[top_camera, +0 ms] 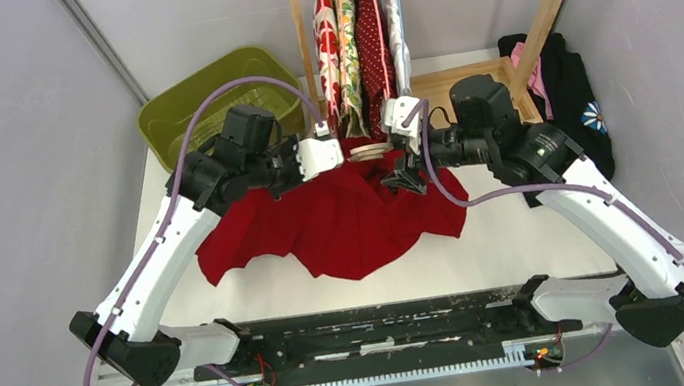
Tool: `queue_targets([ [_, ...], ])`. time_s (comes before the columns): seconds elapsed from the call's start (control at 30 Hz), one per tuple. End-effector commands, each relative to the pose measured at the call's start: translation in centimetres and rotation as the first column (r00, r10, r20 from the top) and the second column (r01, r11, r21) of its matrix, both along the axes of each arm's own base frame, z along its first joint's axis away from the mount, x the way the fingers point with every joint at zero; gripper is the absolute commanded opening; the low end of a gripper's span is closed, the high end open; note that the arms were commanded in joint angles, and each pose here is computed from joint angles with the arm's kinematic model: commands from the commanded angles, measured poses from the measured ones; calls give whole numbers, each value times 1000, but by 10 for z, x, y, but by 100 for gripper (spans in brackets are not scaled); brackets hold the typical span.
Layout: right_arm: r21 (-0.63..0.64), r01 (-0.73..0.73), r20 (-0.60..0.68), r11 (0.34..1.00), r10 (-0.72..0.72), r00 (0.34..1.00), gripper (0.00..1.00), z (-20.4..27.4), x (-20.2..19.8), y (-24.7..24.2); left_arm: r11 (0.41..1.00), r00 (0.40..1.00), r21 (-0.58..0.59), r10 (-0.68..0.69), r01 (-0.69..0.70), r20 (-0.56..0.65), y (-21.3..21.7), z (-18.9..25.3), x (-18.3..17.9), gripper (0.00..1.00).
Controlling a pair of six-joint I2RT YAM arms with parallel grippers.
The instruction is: Remove the skirt from the hanger
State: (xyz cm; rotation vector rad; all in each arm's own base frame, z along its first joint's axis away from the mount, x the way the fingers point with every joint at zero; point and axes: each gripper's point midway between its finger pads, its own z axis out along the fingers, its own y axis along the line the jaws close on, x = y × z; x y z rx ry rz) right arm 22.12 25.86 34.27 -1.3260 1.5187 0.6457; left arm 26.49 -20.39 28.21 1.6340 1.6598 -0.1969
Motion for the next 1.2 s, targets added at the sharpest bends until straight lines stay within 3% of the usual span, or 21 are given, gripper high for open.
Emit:
queue_targets([
  [0.0,11,25,6,1000,-25,1000,64,-2,8,5,992,981,-120,-22,46,190,-12,62,10,3],
  [0.37,-17,76,-8,997,-76,997,64,-23,24,7,987,978,-146,-29,60,204,-13,72,6,3],
  [0.6,-112,244,108,963,-232,967,63,-34,64,-11,985,976,-162,-19,55,215,-4,75,-6,3],
  [0.8,-166,401,272,901,-349,897,63,-27,104,-30,986,975,-163,-3,40,223,3,73,-12,3],
  [0.97,-135,513,370,848,-437,820,63,-7,131,-41,987,975,-158,-3,39,221,6,67,-15,3],
  [1.03,-117,532,390,839,-454,801,62,1,135,-42,986,976,-159,-4,40,220,5,65,-15,3],
  [1.17,-122,492,374,862,-419,827,62,0,131,-35,986,975,-159,-9,45,224,4,65,-15,3],
])
